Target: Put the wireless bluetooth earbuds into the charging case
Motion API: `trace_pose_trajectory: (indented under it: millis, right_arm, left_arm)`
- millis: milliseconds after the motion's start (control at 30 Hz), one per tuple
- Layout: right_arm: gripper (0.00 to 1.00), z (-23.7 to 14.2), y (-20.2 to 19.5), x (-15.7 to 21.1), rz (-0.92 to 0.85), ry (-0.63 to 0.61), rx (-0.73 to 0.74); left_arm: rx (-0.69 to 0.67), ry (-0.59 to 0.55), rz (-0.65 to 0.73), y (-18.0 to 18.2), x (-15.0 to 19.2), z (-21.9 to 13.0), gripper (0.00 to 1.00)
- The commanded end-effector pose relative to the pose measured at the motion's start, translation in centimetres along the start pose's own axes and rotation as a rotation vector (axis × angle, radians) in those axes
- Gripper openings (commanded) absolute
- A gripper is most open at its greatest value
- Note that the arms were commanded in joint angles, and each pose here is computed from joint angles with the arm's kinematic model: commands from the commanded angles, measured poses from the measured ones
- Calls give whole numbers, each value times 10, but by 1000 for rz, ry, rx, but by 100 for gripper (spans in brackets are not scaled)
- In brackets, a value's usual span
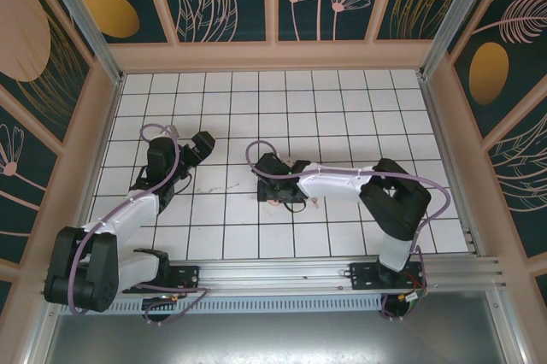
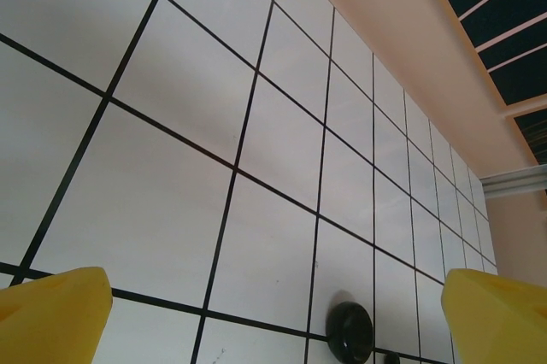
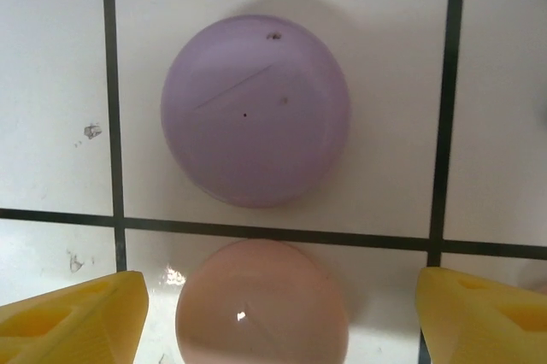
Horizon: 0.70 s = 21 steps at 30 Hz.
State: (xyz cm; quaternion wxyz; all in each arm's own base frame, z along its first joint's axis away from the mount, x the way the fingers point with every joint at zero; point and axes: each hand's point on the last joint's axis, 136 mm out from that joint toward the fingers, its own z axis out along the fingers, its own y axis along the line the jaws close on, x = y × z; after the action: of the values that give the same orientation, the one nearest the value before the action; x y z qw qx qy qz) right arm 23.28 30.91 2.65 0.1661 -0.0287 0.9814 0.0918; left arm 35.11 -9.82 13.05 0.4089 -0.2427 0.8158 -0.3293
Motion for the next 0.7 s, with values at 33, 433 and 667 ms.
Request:
trace_pose_trajectory:
  millis: [33, 433, 667]
  right_arm:
    - [80, 3, 0, -1, -2, -5, 34]
    - [69, 10, 6, 11, -97, 15, 47]
    - [54, 9, 19, 26, -248, 36, 58]
  left_arm:
    - [18, -16, 32, -10, -7, -4, 99]
    - [21, -15, 32, -10, -6, -4, 99]
    - [23, -12, 31, -11, -6, -4, 99]
